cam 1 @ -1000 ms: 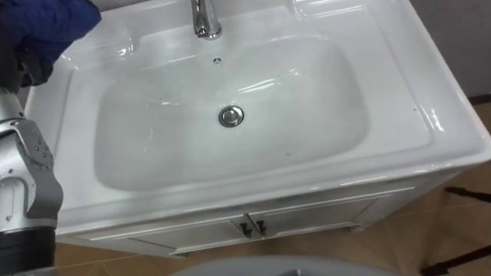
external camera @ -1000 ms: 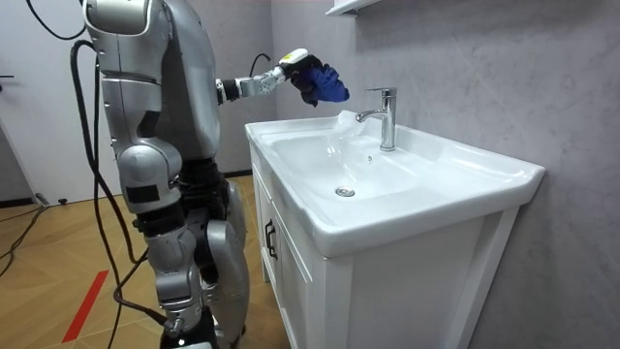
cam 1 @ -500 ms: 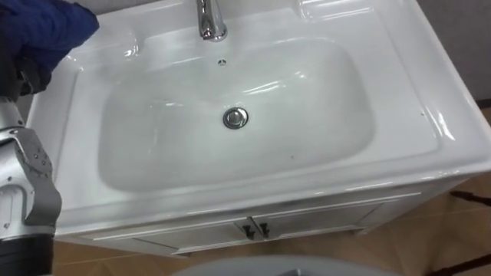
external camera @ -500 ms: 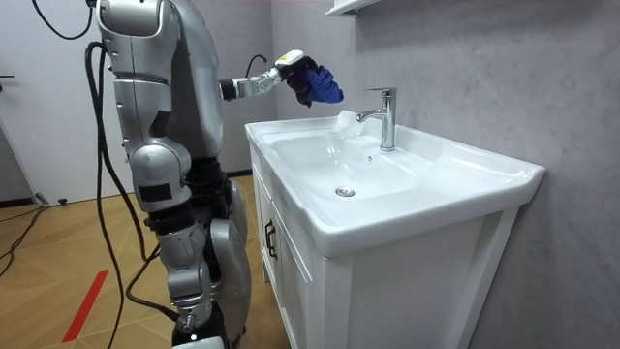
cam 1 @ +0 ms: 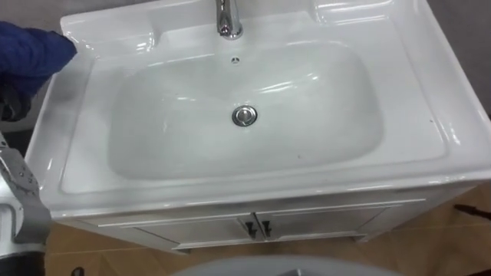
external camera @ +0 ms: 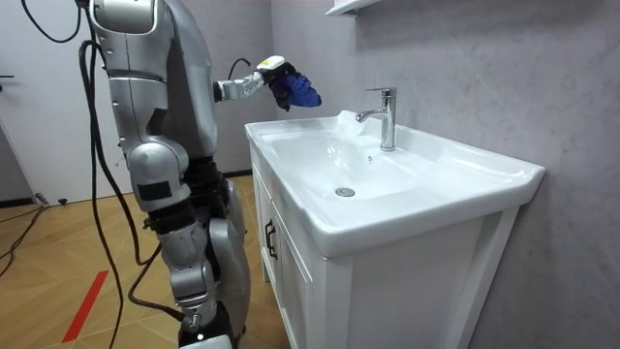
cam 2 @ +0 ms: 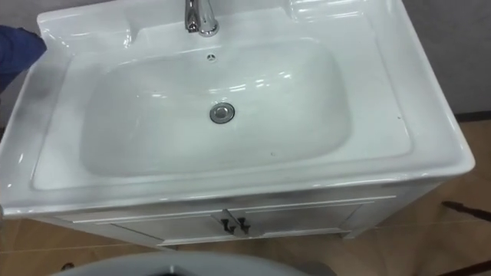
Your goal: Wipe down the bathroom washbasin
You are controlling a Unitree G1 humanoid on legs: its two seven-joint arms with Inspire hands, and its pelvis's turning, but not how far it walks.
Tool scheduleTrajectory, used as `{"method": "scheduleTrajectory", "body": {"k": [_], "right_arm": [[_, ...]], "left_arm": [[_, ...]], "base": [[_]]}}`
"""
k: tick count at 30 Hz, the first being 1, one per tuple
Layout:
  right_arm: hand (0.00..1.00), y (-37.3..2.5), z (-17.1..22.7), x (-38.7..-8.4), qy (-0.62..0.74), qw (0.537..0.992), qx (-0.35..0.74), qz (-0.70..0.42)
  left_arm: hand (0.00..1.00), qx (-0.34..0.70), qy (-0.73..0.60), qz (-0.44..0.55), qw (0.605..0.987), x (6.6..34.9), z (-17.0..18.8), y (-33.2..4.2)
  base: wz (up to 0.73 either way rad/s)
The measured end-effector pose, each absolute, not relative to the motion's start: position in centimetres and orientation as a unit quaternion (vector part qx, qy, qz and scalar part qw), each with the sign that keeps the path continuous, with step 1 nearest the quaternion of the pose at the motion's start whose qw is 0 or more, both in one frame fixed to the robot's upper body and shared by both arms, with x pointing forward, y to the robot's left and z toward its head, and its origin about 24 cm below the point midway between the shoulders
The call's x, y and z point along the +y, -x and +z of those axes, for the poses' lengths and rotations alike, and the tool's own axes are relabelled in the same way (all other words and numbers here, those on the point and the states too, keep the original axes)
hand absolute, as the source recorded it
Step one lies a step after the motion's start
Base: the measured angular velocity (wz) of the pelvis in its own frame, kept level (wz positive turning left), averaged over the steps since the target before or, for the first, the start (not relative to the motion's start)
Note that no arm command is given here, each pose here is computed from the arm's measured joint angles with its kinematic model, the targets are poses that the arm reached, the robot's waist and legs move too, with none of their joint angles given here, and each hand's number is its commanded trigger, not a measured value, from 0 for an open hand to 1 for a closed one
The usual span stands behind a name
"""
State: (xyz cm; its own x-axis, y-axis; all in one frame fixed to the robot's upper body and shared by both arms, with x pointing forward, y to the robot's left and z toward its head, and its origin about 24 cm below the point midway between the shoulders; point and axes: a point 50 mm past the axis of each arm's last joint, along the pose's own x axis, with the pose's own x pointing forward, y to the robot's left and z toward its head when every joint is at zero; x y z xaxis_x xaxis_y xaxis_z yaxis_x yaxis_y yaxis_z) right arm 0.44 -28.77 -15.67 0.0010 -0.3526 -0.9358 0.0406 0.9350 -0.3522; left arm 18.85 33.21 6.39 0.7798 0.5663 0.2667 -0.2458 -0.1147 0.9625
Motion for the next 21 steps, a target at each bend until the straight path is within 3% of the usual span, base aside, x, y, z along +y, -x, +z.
{"method": "scheduleTrajectory", "body": {"k": [6, 21], "right_arm": [[0.0, 0.4, -15.7, -28.7, 0.111, 0.688, 0.704, -0.138], [0.0, 0.1, -15.7, -28.7, 0.113, 0.687, 0.705, -0.133]], "left_arm": [[1.0, 0.191, -0.658, 0.295, 0.666, 33.3, 3.5, -18.0], [1.0, 0.229, -0.645, 0.278, 0.674, 32.7, 2.2, -17.4]], "base": [[0.0], [0.01]]}}
